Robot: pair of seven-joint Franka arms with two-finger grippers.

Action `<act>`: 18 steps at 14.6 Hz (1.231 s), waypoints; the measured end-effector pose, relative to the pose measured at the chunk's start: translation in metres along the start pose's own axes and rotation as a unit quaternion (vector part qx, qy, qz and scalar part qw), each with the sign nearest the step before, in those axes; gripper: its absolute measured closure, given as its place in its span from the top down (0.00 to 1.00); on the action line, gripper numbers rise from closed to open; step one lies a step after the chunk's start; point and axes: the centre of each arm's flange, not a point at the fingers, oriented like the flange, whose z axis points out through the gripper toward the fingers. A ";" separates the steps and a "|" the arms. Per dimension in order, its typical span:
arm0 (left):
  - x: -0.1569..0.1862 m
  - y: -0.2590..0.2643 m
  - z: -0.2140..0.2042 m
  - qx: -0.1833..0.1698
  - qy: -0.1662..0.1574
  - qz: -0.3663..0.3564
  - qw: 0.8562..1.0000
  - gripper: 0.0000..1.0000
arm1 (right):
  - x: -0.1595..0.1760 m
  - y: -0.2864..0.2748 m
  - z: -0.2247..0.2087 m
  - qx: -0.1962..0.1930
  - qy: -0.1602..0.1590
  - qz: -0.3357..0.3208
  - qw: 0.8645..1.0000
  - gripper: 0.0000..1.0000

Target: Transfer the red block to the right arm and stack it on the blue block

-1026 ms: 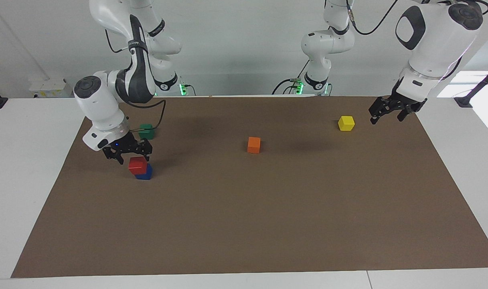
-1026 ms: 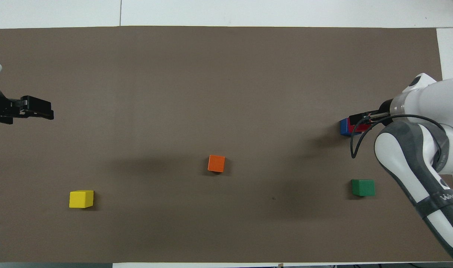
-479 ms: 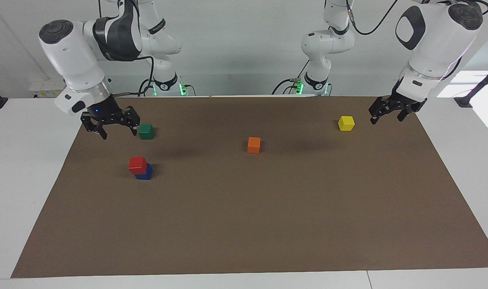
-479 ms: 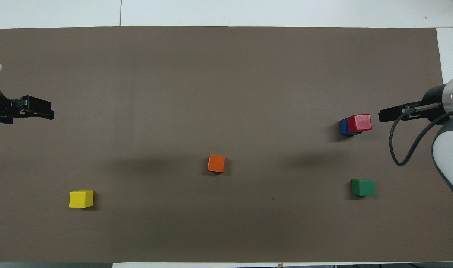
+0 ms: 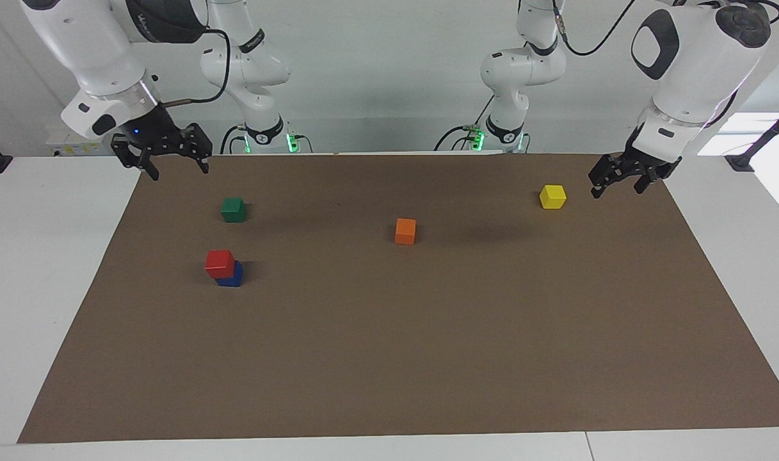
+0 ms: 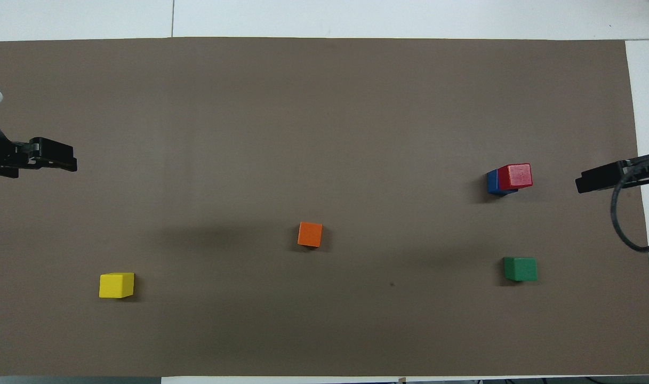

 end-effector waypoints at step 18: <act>0.000 0.000 0.000 0.000 0.000 0.000 1.000 1.00 | 0.021 0.011 0.019 -0.031 0.004 0.004 1.000 1.00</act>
